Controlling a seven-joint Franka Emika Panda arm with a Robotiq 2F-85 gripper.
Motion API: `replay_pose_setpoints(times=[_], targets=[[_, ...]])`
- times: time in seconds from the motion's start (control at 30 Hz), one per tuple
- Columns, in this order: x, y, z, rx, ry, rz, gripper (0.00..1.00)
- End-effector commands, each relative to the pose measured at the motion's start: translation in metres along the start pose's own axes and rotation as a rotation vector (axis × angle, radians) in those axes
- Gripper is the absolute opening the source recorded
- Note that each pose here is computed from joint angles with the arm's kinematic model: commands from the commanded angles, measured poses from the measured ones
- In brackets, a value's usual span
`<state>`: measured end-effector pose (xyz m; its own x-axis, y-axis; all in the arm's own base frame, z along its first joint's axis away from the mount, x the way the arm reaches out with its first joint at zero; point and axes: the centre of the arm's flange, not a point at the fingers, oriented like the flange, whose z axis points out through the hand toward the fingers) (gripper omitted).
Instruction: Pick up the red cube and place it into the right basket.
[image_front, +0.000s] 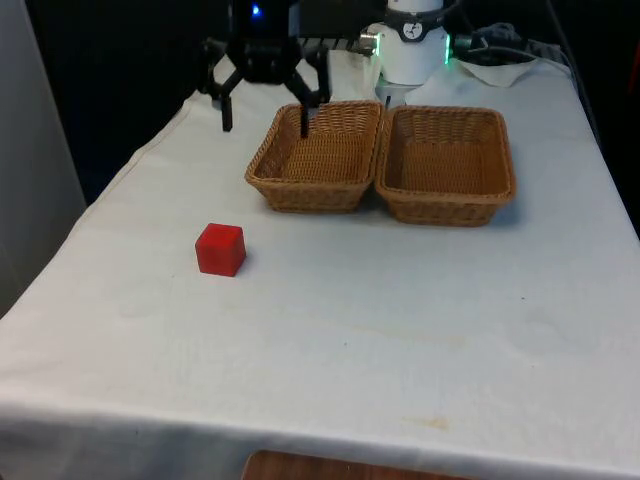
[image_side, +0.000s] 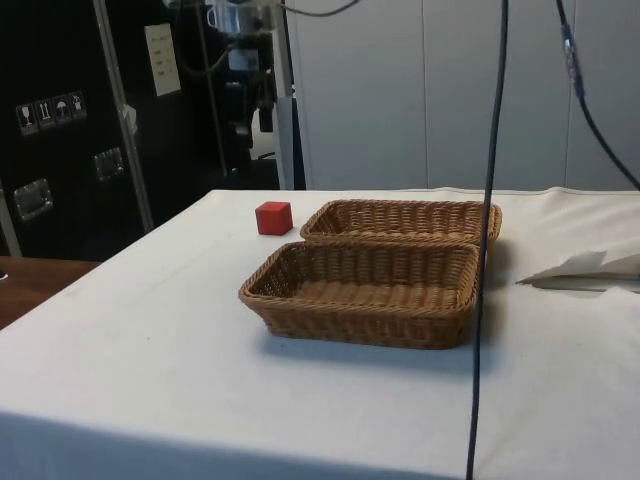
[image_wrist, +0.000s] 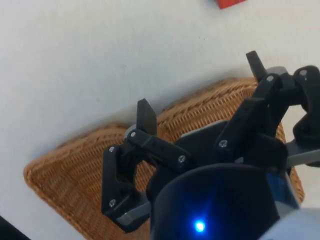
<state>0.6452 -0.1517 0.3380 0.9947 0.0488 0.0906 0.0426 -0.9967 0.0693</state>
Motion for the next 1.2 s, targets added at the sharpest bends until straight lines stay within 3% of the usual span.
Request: replay_pose_setpoints(times=[0.0,0.27,0.3,0.43,0.77,1.17], targets=[[0.002,0.003,0.005,0.008,0.005,-0.004,1.0],[0.006,0.015,0.031,0.02,0.019,-0.013,1.0],[0.005,0.013,0.026,0.014,0.012,-0.009,1.0],[0.007,0.023,0.047,0.026,0.026,-0.017,1.0],[0.006,0.043,0.073,0.033,0.023,-0.027,1.0],[0.007,0.048,0.081,0.028,0.019,-0.021,1.0]])
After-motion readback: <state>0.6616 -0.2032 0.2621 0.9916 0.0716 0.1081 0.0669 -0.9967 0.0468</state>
